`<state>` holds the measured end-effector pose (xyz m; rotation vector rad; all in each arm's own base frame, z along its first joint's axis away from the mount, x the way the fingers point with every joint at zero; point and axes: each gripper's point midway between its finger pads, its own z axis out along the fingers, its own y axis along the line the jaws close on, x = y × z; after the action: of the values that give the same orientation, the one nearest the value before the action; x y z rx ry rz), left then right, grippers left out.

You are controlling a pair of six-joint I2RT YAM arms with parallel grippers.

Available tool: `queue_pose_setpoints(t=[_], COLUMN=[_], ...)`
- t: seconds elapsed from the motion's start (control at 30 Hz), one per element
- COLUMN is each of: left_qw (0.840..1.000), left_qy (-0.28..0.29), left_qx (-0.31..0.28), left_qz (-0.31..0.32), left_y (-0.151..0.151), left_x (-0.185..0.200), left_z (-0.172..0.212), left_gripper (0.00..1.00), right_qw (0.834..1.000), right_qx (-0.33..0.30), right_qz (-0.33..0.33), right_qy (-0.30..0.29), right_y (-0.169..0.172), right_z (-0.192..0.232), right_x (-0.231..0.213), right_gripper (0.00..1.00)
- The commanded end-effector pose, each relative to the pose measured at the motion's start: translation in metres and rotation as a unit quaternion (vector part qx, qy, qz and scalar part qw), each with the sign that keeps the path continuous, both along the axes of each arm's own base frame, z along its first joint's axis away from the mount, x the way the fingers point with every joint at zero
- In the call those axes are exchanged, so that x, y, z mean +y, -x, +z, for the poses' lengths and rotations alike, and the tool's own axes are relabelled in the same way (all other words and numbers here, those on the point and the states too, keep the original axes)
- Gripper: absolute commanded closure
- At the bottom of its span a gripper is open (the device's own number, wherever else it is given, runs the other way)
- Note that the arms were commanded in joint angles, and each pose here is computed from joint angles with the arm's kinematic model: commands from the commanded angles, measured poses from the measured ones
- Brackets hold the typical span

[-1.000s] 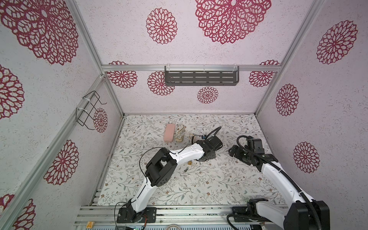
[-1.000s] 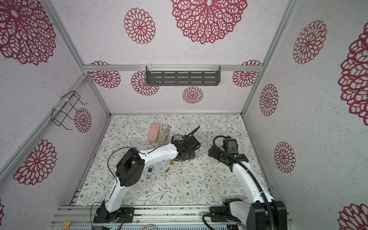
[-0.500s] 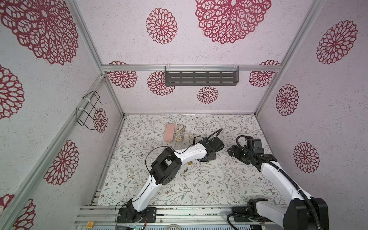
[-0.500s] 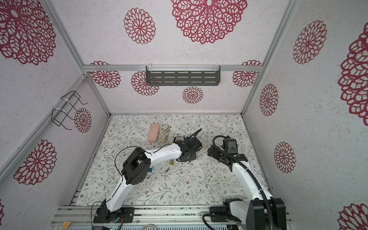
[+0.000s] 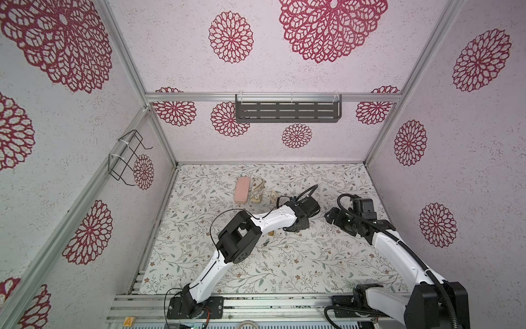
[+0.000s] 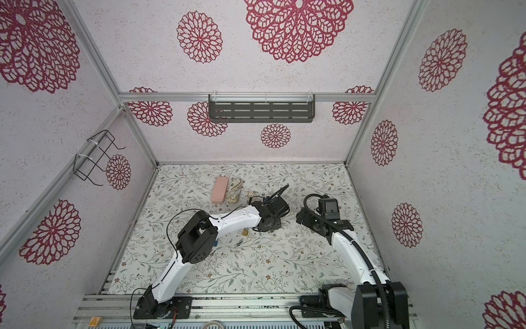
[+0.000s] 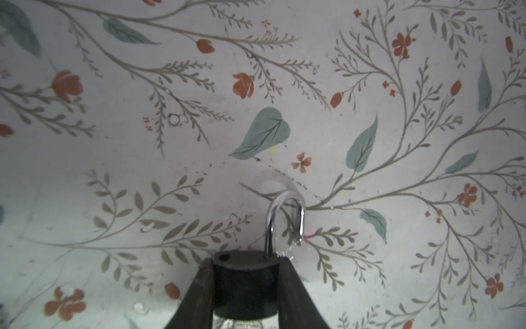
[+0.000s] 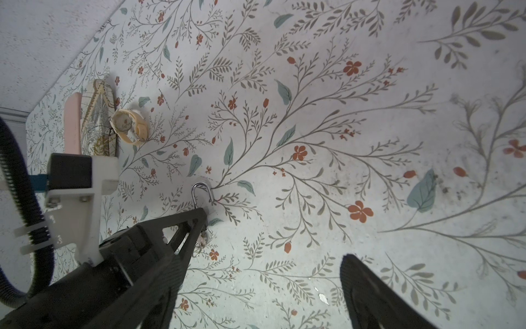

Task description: Unlock with the key

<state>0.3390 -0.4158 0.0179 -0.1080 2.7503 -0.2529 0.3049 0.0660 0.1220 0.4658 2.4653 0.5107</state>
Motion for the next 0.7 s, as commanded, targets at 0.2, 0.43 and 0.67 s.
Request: queue_pose_setpoints(t=[0.2,0.43,0.67], left_qw=[1.0,0.999,0.994], left_qy=[0.016,0.046,0.085], left_qx=[0.001,-0.015,-0.066], left_qz=[0.008,0.006,0.011], left_y=[-0.003,-0.008,-0.011], left_x=[-0.005,-0.009,0.005], left_z=[0.001,0.025,0.079], left_gripper=[0.61,0.54,0.52], right_qw=[1.0,1.0,0.999], right_qx=[-0.011,-0.012,-0.016], right_qz=[-0.005,0.003,0.03], right_qy=[-0.004,-0.005,0.013], right_y=[-0.007,-0.008,-0.011], right_z=[0.015,0.024,0.043], right_x=[-0.001,0.003,0.018], right_gripper=[0.09,0.09,0.09])
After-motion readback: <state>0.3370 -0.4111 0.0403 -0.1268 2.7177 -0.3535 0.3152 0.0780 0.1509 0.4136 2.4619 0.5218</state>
